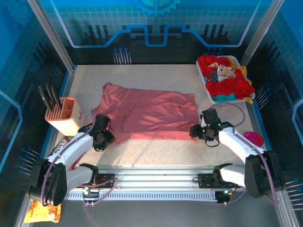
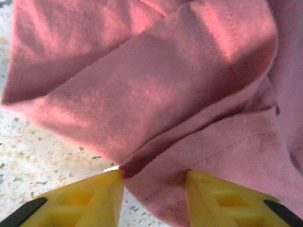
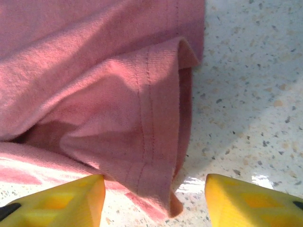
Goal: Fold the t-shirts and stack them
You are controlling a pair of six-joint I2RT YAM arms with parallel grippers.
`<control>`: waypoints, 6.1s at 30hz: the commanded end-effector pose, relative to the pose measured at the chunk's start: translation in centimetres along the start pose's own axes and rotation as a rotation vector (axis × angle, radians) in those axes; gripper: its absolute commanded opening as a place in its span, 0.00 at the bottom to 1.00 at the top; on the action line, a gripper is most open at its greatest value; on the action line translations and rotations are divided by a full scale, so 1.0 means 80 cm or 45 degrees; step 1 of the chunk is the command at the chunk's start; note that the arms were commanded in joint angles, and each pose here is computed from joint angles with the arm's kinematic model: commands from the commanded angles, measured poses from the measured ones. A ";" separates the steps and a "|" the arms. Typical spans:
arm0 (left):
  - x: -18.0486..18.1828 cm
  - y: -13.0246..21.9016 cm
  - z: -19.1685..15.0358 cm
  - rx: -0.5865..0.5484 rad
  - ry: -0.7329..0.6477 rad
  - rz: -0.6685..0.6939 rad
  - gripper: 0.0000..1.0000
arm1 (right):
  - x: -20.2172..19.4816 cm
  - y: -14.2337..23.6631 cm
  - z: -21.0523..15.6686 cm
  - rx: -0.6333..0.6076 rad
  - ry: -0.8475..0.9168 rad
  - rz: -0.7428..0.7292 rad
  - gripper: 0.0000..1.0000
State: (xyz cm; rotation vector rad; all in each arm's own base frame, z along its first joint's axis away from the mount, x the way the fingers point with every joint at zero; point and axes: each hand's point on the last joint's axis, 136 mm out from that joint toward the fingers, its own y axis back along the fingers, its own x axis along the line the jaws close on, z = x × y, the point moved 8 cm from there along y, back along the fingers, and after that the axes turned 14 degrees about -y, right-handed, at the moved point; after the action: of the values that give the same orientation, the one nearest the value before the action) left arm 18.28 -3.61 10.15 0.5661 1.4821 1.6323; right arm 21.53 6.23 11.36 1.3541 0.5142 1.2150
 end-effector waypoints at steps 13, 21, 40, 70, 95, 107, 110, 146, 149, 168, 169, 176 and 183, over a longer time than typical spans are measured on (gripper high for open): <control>-0.002 0.026 0.007 -0.073 0.026 -0.034 0.00 | 0.007 0.000 0.003 0.019 0.020 0.057 0.15; 0.013 0.081 -0.001 -0.141 -0.004 -0.014 0.00 | 0.001 0.043 -0.005 -0.001 0.050 0.012 0.00; -0.081 0.148 0.066 -0.286 -0.468 -0.162 0.00 | 0.039 0.067 0.040 -0.021 0.085 0.096 0.00; -0.100 0.065 0.071 0.066 -0.703 0.174 0.41 | 0.023 0.048 0.036 0.017 0.075 0.059 0.00; -0.076 -0.035 0.064 0.233 -0.540 0.267 0.32 | 0.019 0.037 0.034 0.044 0.071 0.046 0.00; -0.079 -0.014 0.070 0.164 -0.539 0.250 0.06 | 0.019 0.039 0.035 0.038 0.073 0.039 0.00; -0.078 0.004 0.073 0.136 -0.547 0.258 0.00 | 0.019 0.041 0.036 0.031 0.070 0.034 0.00; -0.043 0.048 0.043 0.171 -0.542 0.280 0.14 | -0.009 0.062 0.032 -0.087 -0.033 -0.031 0.00; -0.046 0.038 0.045 0.235 -0.570 0.330 0.38 | -0.008 0.060 0.033 -0.062 -0.031 -0.021 0.00; -0.125 0.010 0.170 0.108 -0.600 0.211 0.58 | -0.009 0.055 0.037 -0.056 -0.039 0.001 0.00; -0.128 -0.001 0.173 0.117 -0.595 0.200 0.57 | -0.009 0.054 0.037 -0.055 -0.040 0.001 0.00; -0.144 -0.055 0.186 0.207 -0.603 0.186 0.55 | -0.010 0.045 0.041 -0.048 -0.050 -0.012 0.00; -0.169 -0.097 0.208 0.271 -0.619 0.164 0.54 | -0.008 0.041 0.050 -0.060 -0.056 -0.025 0.00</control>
State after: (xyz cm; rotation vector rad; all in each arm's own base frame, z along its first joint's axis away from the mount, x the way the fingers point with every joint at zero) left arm 39.60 -4.95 9.40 1.1239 1.2657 1.3628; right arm 22.67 3.64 14.17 1.3574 0.5018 1.1714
